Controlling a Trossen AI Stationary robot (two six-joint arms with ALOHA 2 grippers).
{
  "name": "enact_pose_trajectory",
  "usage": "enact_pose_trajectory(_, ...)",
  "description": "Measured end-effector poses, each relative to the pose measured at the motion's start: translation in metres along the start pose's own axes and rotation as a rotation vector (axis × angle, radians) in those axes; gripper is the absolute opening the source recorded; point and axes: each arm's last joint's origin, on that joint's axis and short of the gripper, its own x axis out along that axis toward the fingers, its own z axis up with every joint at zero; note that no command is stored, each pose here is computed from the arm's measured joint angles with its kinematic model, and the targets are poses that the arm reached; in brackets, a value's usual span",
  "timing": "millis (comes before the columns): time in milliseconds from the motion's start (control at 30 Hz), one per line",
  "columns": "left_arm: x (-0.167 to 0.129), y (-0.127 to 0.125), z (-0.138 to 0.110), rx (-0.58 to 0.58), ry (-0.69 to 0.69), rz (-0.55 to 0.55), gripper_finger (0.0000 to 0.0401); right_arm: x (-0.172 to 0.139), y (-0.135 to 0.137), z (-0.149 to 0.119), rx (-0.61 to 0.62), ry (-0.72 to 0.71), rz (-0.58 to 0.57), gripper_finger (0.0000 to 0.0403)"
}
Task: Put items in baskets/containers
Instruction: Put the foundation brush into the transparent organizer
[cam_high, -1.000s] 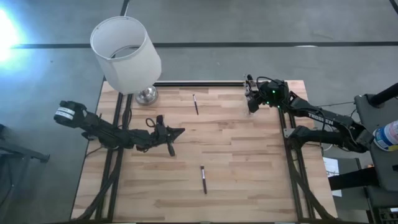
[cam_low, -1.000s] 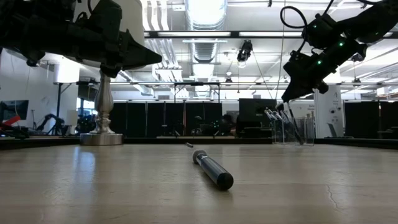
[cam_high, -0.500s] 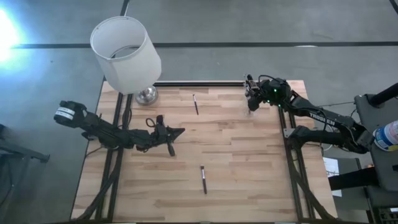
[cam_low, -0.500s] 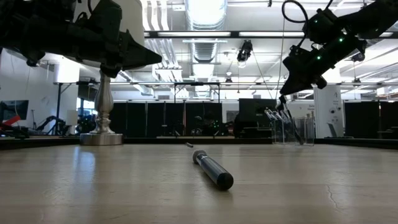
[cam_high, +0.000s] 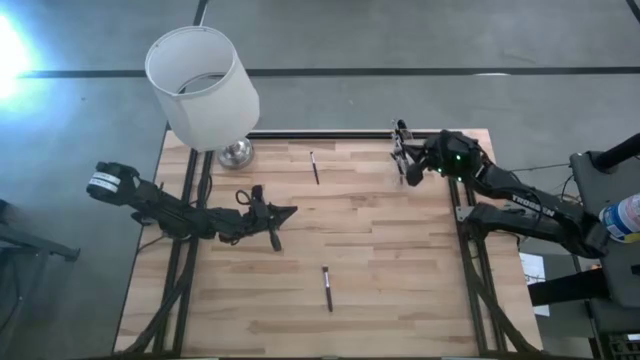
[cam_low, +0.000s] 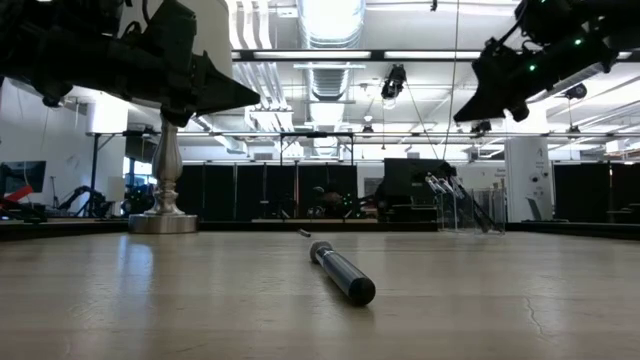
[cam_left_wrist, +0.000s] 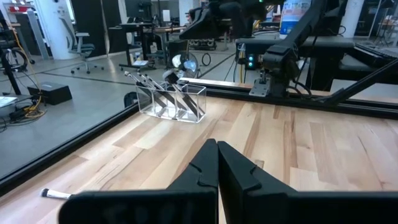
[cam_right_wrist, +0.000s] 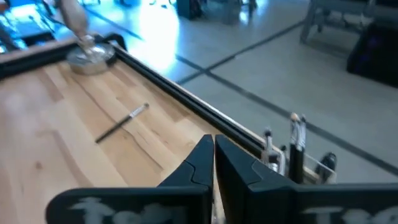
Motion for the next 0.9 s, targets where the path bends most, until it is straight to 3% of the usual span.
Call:
enact_pose_trajectory(200, 0.0, 0.0, 0.0, 0.002, 0.003, 0.0, 0.0, -0.009, 0.013, -0.005, -0.023, -0.11, 0.024, 0.0008)
enact_pose_trajectory(433, 0.0, 0.0, 0.0, 0.002, 0.003, 0.0, 0.0, -0.008, 0.03, -0.021, -0.046, -0.24, 0.13, 0.0008)
enact_pose_trajectory(900, 0.0, 0.001, -0.004, 0.001, 0.034, 0.003, 0.0, -0.005, 0.035, -0.037, -0.037, -0.265, 0.174, 0.0008)
